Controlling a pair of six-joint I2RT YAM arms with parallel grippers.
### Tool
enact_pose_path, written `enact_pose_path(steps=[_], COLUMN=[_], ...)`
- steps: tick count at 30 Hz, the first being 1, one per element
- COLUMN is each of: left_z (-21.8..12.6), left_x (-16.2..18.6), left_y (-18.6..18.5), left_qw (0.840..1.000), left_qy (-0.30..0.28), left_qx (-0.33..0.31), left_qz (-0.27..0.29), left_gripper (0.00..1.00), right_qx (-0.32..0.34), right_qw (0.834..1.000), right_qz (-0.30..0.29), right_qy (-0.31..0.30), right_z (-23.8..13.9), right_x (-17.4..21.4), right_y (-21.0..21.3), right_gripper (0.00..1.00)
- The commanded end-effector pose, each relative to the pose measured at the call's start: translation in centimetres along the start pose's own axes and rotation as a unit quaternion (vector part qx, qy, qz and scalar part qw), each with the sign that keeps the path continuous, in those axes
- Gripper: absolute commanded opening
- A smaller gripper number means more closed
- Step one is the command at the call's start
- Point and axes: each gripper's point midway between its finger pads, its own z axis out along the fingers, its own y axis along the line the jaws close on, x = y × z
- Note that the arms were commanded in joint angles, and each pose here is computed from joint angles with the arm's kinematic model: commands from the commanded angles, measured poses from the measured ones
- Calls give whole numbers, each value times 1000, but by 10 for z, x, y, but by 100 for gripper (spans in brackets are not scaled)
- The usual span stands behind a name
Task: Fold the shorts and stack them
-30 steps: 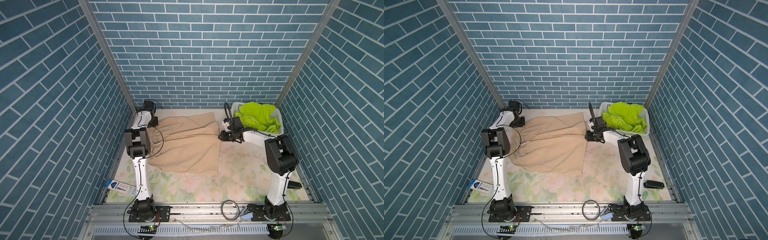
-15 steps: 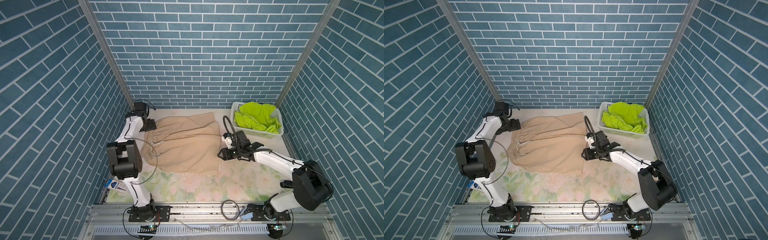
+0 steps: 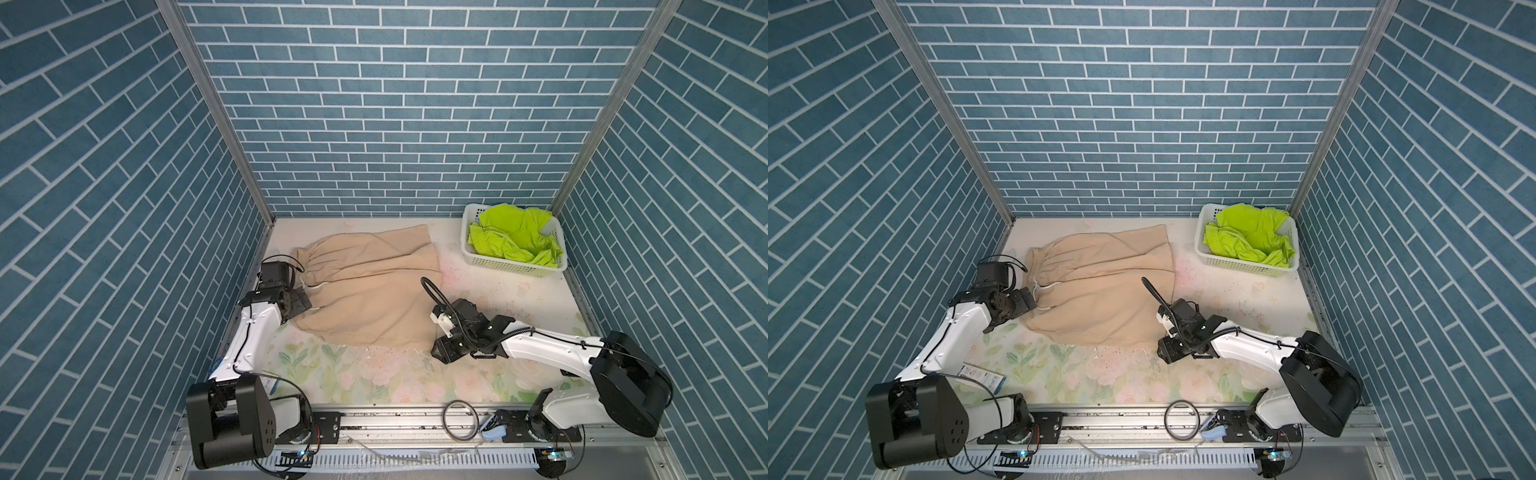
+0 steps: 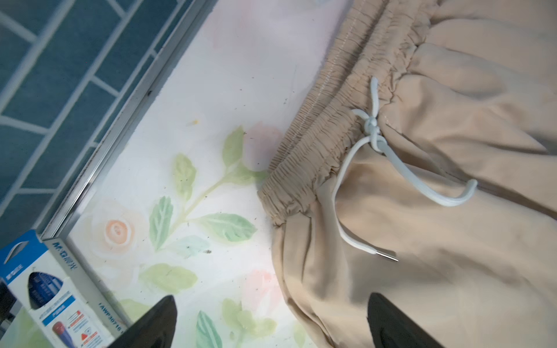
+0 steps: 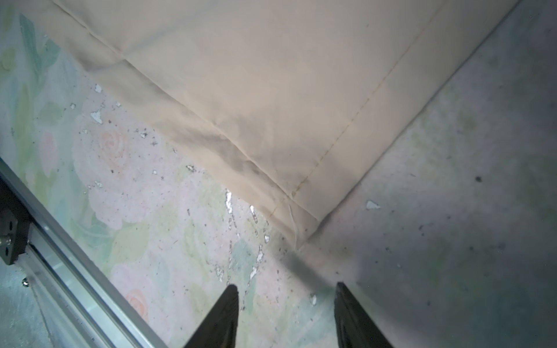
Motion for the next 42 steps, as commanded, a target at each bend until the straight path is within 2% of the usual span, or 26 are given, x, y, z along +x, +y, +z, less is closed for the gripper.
enact_pose_path(steps=[1,4,7,8,11,12,19,23,27,32,38,42], left_z=[1,10,22,26,39,42,55,61,71,81,76,82], left_x=[-7,-6,-3,-1,2,3,-7,-16,-9,6,-4,-6], left_y=[7,-5,-18,-21,-26,-25,-15,-24,-33,-19,-4,-9], left_qw=[999,997,995,995,994,995,998,996,995,997,999,999], left_qy=[-24,-16,2,8,18,18,2,-4,18,48,38,39], left_qx=[9,53,80,87,94,91,56,77,94,55,8,18], left_qz=[-43,-61,-56,-53,-45,-42,-36,-37,-28,-14,9,18], left_gripper=[100,100,100,100,97,95,83,66,49,50,55,52], right_qx=[23,29,40,50,66,67,61,60,60,62,54,53], right_qw=[1000,999,999,999,997,997,996,996,993,990,988,987], right_qz=[3,0,2,5,4,3,6,9,10,3,3,3], right_qy=[-19,-19,-15,-17,-33,-40,-61,-68,-100,-127,-143,-149], right_z=[12,21,23,21,14,10,2,0,-15,-29,-34,-38], right_x=[-15,-21,-22,-22,-25,-27,-29,-27,-33,-39,-42,-43], right_y=[-6,-7,-9,-12,-17,-17,-15,-16,-15,-15,-12,-11], right_gripper=[52,52,44,38,6,0,0,0,0,0,0,0])
